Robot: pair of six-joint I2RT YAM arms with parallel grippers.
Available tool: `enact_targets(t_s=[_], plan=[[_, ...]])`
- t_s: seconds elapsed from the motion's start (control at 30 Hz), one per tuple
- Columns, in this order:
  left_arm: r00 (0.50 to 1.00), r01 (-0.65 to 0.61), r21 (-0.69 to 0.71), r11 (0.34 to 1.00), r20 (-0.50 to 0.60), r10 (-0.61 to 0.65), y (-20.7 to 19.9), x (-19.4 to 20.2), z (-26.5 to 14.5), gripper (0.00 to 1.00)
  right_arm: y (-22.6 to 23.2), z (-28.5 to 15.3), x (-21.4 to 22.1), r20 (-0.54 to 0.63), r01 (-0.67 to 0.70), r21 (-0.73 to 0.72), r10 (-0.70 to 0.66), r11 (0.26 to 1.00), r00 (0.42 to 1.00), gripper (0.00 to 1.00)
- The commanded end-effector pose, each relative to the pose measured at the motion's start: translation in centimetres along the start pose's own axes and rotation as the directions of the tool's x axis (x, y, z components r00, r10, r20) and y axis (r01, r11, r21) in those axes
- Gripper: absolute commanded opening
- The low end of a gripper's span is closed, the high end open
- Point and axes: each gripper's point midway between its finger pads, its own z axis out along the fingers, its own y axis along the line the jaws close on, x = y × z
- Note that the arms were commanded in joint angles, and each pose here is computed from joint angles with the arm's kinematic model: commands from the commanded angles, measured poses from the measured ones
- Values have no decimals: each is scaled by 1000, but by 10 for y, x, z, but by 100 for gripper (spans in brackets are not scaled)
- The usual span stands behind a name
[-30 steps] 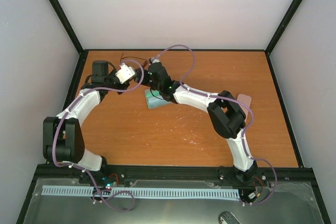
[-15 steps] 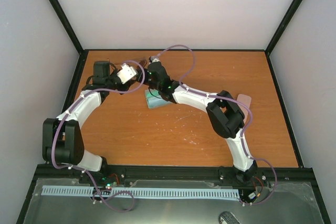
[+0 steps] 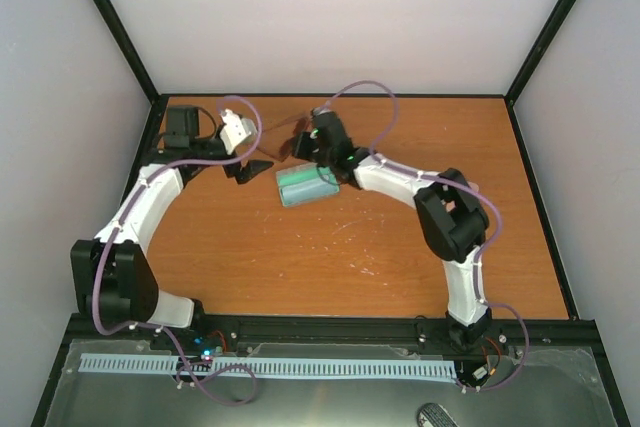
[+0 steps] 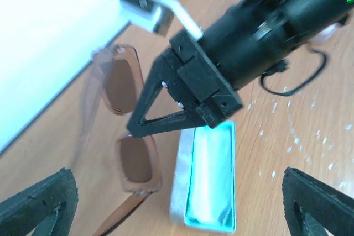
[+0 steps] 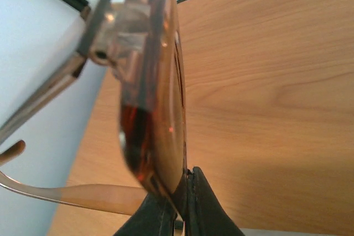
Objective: Organize the sunglasses
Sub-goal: Fold the sunglasses.
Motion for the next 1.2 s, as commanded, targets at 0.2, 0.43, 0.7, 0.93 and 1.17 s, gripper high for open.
enact_targets(t_s=[0.2,0.43,0.7,0.93,1.17], plan=[[935,-157,210,965,345,77,-26,-141,-65,24,-24,-77,-29,-226,311,-90,-324,946,919,3],[925,-158,312,937,380,29,-30,-132,-42,24,5,-103,19,-364,330,-404,-480,853,798,3],[917,-201,385,901,398,34,-53,-126,-19,30,29,-123,33,-362,274,-606,-565,747,741,3],[929,-178,453,874,369,-2,-75,-109,3,27,47,-133,28,-336,246,-670,-582,701,741,3],[963,-155,447,881,268,34,-96,-75,40,27,65,-153,22,-294,244,-716,-599,654,745,3]])
